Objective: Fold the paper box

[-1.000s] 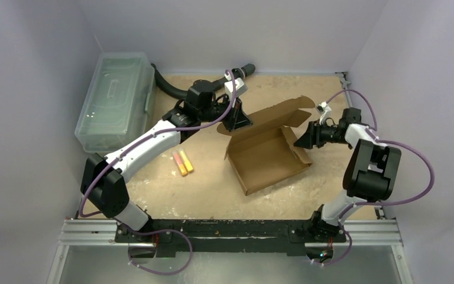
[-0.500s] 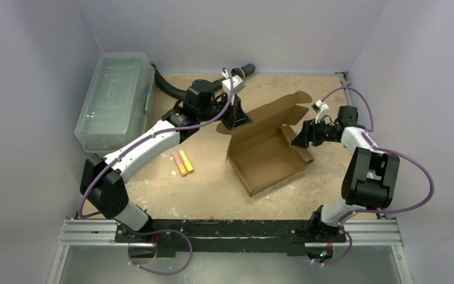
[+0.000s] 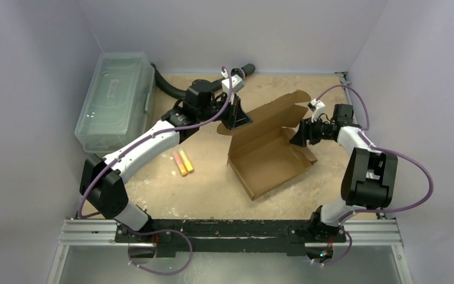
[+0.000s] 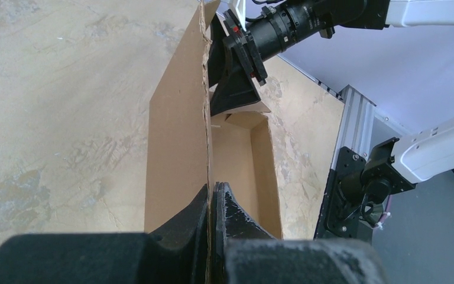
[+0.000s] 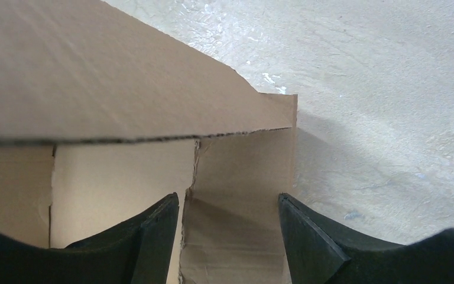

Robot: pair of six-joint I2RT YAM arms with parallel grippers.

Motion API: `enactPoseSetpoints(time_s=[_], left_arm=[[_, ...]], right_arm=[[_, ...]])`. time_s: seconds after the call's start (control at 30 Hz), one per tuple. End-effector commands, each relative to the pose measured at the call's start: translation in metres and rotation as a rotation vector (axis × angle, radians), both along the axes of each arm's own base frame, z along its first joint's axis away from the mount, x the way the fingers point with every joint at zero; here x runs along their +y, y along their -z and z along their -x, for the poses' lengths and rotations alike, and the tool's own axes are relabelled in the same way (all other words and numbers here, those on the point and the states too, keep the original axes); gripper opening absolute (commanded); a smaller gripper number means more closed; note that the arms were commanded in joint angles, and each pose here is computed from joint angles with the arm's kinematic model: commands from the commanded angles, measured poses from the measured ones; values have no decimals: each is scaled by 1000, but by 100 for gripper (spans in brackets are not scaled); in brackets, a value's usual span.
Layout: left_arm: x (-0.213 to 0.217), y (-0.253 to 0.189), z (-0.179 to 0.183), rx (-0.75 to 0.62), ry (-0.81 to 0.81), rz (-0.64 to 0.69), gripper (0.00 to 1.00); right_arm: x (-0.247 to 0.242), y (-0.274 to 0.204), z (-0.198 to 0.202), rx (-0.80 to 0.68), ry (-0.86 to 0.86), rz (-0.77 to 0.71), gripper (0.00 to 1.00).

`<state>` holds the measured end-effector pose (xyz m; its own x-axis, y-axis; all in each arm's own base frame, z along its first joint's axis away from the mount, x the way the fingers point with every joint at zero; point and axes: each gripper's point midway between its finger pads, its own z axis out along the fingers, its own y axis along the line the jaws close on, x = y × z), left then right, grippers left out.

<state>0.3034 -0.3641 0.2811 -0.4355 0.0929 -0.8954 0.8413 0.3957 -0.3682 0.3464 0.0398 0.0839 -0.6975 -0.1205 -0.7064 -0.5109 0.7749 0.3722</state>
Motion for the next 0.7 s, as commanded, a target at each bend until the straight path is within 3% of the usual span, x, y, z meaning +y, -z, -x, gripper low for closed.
enactPoseSetpoints(time_s=[0.0, 0.17, 0.53, 0.67], left_arm=[[-5, -31, 5, -55, 8, 76, 0], [-4, -31, 1, -43, -20, 78, 0], [0, -35, 0, -60, -37, 64, 0], [2, -34, 0, -70, -42, 52, 0]], right_arm=[[3, -7, -7, -45, 10, 43, 66], [1, -16, -10, -98, 23, 65, 69], [28, -33, 9, -114, -105, -69, 57], [19, -37, 4, -132, -77, -69, 63]])
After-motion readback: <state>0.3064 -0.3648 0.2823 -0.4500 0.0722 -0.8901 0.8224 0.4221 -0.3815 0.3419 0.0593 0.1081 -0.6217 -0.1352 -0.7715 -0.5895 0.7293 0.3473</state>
